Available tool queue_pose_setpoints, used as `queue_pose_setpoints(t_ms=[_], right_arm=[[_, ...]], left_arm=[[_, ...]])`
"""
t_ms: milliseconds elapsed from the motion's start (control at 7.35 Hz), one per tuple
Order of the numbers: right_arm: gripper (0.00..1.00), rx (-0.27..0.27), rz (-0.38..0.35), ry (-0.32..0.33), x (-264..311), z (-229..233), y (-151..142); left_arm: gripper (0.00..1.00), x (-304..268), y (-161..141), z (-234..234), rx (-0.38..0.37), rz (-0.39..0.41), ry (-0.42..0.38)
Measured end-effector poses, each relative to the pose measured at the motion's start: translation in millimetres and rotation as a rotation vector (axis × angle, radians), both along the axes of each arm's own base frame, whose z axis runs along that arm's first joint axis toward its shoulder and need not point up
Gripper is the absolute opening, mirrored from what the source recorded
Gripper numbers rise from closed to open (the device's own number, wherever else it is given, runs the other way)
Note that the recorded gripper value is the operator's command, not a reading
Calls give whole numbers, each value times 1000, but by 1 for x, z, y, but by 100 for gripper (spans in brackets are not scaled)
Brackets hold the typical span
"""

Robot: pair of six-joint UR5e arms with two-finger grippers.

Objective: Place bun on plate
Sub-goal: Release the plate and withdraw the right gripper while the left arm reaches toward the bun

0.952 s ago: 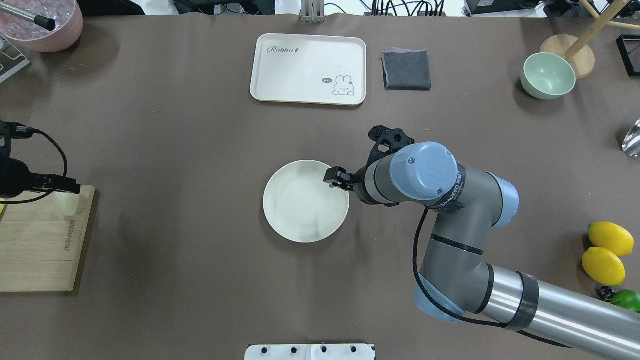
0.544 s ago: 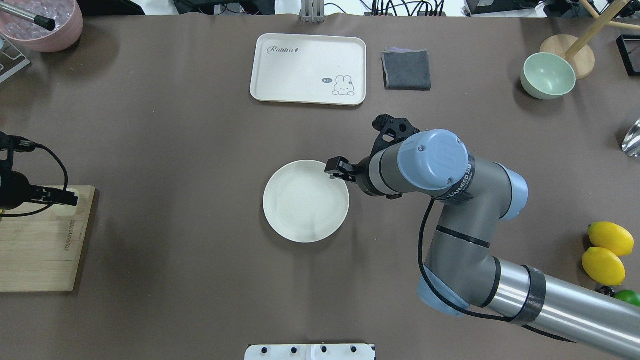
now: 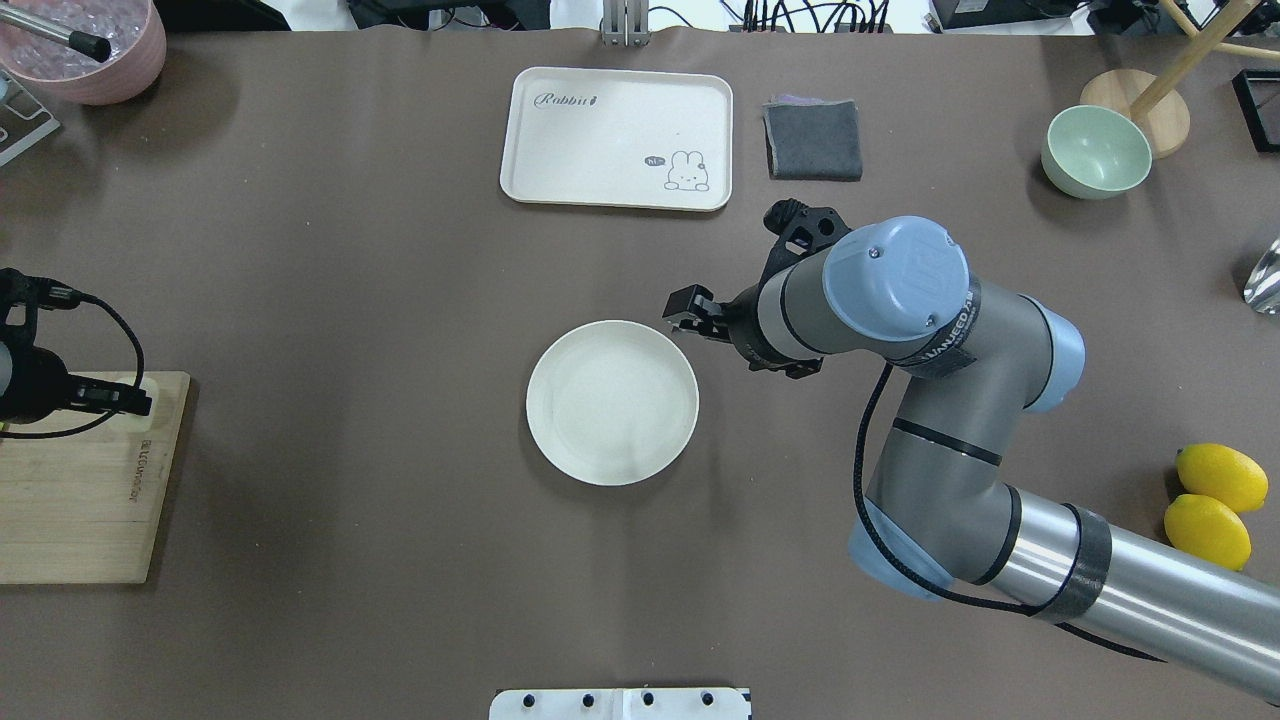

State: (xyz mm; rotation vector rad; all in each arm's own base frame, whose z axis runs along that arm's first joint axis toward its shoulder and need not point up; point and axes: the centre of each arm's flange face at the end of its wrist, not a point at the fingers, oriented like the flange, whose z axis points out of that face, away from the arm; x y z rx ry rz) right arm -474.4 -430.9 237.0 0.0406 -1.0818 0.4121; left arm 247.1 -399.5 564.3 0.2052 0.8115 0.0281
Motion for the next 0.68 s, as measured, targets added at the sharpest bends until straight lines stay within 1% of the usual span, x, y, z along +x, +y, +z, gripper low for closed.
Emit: queue_pose_setpoints(t_ms=[136, 272, 408, 544, 680], right_arm=[[100, -17, -5, -5, 17, 4, -13], [100, -22, -11, 5, 44, 16, -29], [100, 0, -39, 47, 75, 32, -44], [100, 32, -82, 130, 111, 52, -60], [100, 66, -138, 235, 149, 78, -77]], left_arm=[[41, 1, 0, 0, 0, 1, 1], [41, 1, 0, 0, 1, 1, 2], [41, 1, -1, -1, 1, 2, 3], [41, 2, -1, -2, 2, 3, 5], [41, 2, -1, -4, 3, 5, 10]])
